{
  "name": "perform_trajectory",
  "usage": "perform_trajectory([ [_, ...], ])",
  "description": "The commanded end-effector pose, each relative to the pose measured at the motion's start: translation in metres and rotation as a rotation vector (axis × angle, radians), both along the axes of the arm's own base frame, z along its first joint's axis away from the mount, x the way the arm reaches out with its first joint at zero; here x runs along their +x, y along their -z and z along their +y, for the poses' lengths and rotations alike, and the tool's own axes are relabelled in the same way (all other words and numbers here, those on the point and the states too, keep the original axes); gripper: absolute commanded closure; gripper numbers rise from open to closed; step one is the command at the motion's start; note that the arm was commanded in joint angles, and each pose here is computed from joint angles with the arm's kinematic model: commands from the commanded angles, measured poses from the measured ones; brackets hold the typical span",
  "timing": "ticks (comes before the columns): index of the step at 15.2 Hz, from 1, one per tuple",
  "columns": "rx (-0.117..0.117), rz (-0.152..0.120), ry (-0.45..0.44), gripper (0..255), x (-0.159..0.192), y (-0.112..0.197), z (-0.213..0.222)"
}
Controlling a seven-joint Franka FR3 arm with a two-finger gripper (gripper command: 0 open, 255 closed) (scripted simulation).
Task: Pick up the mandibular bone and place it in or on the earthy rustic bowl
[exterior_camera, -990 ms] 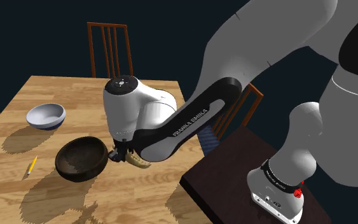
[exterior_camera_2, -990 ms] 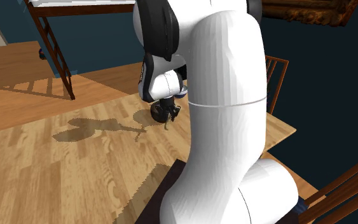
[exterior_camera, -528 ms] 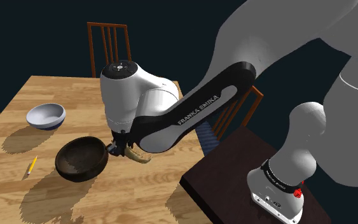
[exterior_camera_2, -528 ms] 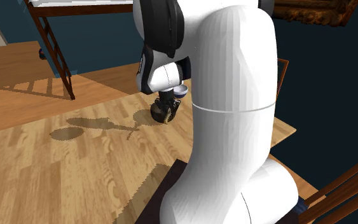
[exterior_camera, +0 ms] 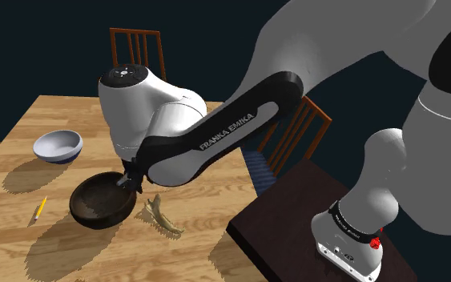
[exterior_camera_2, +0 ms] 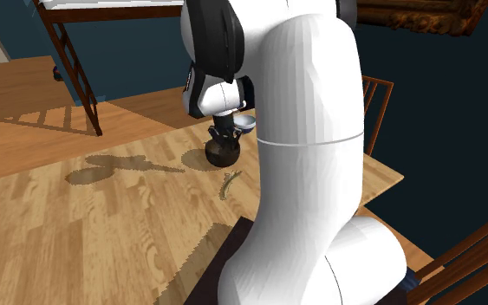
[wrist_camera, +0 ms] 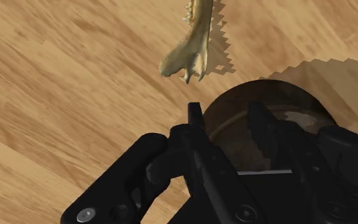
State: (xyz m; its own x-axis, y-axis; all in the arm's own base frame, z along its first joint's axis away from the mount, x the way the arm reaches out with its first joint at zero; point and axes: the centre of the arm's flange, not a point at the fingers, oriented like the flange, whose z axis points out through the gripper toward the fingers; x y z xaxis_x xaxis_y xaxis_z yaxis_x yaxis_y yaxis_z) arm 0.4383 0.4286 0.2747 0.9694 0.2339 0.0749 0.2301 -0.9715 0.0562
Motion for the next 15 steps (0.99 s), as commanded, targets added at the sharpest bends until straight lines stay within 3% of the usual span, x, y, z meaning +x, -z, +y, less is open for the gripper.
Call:
perform_trajectory([
  [1, -0.001, 0.0, 0.012, 0, -0.003, 0.013, -0.002],
  [10, -0.006, -0.001, 0.119, 0, -0.029, 0.127, -0.017],
  [15, -0.006, -0.001, 0.123, 0, -0.028, 0.152, -0.018],
])
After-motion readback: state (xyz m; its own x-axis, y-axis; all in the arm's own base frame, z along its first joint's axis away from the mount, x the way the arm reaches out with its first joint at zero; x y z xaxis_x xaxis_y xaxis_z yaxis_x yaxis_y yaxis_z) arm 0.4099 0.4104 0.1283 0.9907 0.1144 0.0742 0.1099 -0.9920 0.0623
